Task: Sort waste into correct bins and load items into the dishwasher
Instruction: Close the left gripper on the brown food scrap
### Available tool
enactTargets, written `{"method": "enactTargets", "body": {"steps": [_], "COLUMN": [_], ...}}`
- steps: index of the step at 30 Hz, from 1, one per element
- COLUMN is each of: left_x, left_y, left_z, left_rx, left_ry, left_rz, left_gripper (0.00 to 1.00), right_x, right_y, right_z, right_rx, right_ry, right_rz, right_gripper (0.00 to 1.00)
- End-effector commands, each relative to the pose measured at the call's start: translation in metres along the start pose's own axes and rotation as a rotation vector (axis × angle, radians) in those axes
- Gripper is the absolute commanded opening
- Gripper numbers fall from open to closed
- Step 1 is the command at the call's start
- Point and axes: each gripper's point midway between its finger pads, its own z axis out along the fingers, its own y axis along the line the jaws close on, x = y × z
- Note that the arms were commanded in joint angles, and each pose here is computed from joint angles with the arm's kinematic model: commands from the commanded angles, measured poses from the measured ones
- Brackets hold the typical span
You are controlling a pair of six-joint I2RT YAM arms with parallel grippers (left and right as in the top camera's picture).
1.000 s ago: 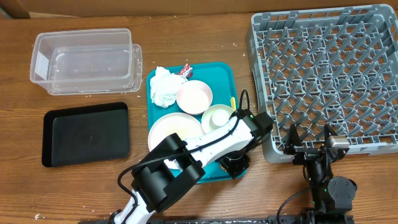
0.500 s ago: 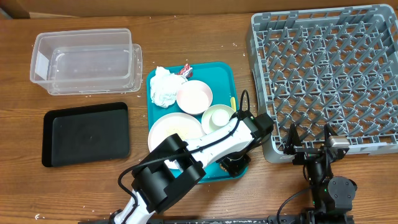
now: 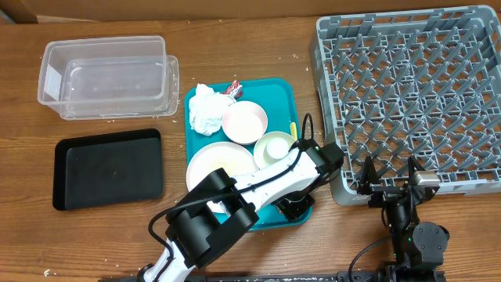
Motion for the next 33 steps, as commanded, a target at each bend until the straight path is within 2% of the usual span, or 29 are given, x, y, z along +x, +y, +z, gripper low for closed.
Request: {"method": "enactTargets", "body": {"steps": [1, 3, 5, 15, 17, 19, 28, 33], "left_x": [0.000, 0.000, 0.000, 0.002, 0.005, 0.006, 0.007, 0.011], "left_y": [-0.003, -0.004, -0.006, -0.008, -0.008, -0.008, -0.008, -0.007], "left_z": [0.001, 0.001, 0.001, 0.001, 0.000, -0.001, -0.003, -0.007], "left_rx": [-0.001, 0.004, 0.014, 0.026, 0.025, 0.024, 0.024, 0.021], "left_ry": [0.006, 0.006, 0.006, 0.017, 0.026, 0.033, 0.037, 0.054], "left_rz": [0.006, 0.006, 0.006, 0.001, 0.001, 0.000, 0.000, -0.002], "left_gripper": [0.49, 0.43, 0.42, 0.42, 0.39, 0.31, 0.25, 0.15], "right_x": [0.001, 0.001, 0.001, 0.001, 0.001, 0.001, 0.001, 0.001], "right_y": [0.000, 0.000, 0.000, 0.000, 0.000, 0.000, 0.000, 0.000], "right_z": [0.000, 0.000, 0.000, 0.000, 0.000, 0.000, 0.000, 0.000], "right_rx": [-0.002, -0.002, -0.002, -0.002, -0.002, -0.002, -0.002, -0.002], "right_ry": [-0.006, -0.006, -0.006, -0.006, -0.006, -0.006, -0.006, -0.006], "right_rz": [-0.004, -0.004, -0.004, -0.004, -0.004, -0.003, -0.003, -0.003], "right_gripper": [1.00, 1.00, 1.00, 1.00, 1.00, 1.00, 1.00, 1.00]}}
